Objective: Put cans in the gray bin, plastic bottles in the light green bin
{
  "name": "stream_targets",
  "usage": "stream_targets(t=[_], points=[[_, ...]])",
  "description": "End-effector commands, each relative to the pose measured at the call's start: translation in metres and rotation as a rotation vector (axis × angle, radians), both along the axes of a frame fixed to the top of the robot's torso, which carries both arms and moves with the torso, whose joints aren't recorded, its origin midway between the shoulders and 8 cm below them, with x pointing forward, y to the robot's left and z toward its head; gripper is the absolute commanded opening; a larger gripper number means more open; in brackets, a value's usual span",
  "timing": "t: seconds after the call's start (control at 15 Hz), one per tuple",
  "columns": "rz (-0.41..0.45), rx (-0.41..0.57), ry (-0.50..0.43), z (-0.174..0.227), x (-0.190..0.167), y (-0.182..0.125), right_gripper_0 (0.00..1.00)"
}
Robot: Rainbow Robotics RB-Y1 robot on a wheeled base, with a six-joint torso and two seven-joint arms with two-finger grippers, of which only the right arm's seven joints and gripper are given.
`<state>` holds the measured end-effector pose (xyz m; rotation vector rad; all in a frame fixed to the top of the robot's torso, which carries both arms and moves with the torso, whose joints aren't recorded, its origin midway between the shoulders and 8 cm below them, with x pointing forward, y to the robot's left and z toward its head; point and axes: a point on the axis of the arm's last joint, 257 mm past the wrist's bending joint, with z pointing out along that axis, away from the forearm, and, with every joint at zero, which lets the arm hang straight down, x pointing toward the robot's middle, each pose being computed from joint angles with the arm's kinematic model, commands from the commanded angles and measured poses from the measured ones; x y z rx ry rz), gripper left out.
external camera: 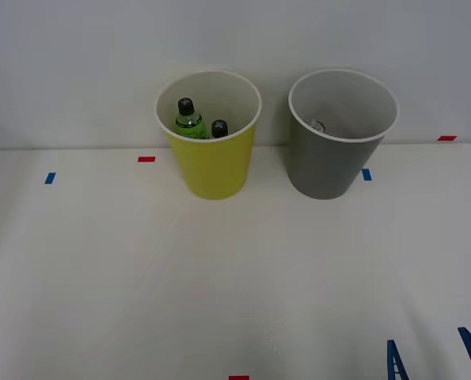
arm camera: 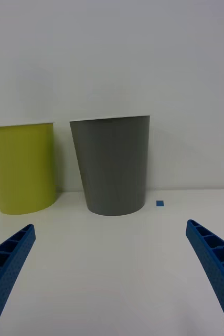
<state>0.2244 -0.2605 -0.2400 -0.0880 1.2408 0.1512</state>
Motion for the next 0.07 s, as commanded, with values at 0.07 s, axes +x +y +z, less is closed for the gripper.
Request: stream_targets(t=[0.07], points=[[0.0, 0.0, 0.0, 0.0, 0.0, 0.0, 1.0]])
